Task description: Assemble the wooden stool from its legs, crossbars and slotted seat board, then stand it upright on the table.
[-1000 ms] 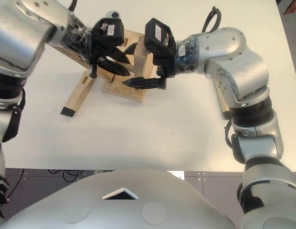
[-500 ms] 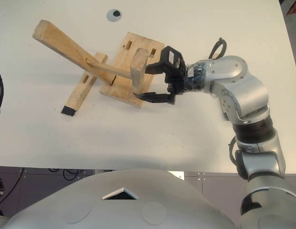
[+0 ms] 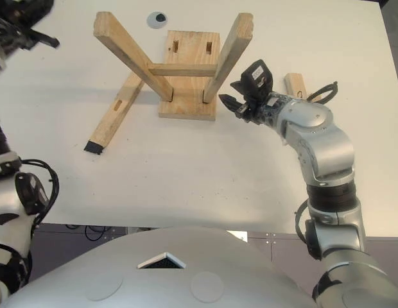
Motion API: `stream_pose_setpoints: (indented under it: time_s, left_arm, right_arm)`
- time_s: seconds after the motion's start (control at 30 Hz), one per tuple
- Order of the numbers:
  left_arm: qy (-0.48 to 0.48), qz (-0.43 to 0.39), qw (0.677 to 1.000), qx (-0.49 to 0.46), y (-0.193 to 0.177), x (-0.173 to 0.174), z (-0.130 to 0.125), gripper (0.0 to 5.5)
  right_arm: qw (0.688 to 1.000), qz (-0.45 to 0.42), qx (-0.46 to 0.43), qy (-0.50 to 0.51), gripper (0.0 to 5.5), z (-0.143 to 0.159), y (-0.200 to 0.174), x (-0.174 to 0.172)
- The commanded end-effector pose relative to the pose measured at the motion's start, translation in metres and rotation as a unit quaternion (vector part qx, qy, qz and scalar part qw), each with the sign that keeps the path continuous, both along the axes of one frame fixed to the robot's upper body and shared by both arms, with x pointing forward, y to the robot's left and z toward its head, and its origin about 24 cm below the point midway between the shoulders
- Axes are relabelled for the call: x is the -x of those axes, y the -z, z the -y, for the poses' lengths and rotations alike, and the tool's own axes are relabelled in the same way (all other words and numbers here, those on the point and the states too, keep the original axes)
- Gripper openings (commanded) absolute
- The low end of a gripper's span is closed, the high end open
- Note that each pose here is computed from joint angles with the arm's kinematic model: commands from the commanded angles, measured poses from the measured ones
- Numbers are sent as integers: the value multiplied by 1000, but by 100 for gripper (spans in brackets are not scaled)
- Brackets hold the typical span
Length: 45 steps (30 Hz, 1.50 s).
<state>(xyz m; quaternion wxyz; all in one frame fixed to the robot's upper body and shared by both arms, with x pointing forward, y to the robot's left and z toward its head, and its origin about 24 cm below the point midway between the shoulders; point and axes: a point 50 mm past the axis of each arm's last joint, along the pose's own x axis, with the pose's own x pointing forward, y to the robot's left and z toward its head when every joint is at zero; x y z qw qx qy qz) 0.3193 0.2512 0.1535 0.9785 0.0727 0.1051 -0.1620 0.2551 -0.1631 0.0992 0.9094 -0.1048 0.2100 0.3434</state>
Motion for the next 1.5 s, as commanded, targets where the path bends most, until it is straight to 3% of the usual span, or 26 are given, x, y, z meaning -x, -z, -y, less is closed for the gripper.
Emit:
stream_pose_setpoints:
  time_s: [0.03, 0.13, 0.27, 0.43, 0.53, 0.8, 0.97, 1.03, 1.23, 1.4, 1.5]
  left_arm:
    - [-41, -31, 999, 10, 33, 14, 32, 0]
    - [-58, -73, 994, 53, 50, 19, 53, 0]
    - [-41, -114, 991, 53, 56, 21, 72, 0]
    - [7, -110, 993, 47, 49, 15, 100, 0]
    - [56, -104, 992, 32, 47, 3, 122, 0]
    - [35, -109, 993, 2, 55, -42, 112, 0]
    - [62, -99, 993, 4, 49, -65, 128, 0]
    - [68, -84, 994, -24, 48, -71, 129, 0]
    - [40, -61, 997, -4, 35, -59, 71, 0]
    - [80, -127, 988, -35, 34, -7, 28, 0]
    - [188, -217, 952, -108, 38, 46, 22, 0]
  right_arm:
    - [993, 34, 96, 65, 130, 35, -1, -14]
    - [977, 100, 151, 114, 74, 30, 4, -30]
    - [971, 180, 92, 128, 4, -25, -13, -46]
    - [978, 199, 63, 30, 1, -99, -25, -43]
    - [979, 188, 79, -27, 1, -110, -18, -33]
    - [968, 191, 76, -147, 1, -135, -31, -22]
    - [960, 194, 62, -192, 1, -153, -38, -14]
    - [959, 190, 70, -196, 1, -152, -36, -16]
    - [967, 168, 143, -125, 1, -92, -20, -56]
    - [963, 141, 222, -66, 1, -46, 14, -86]
    - [961, 116, 245, -63, 1, -32, 31, -95]
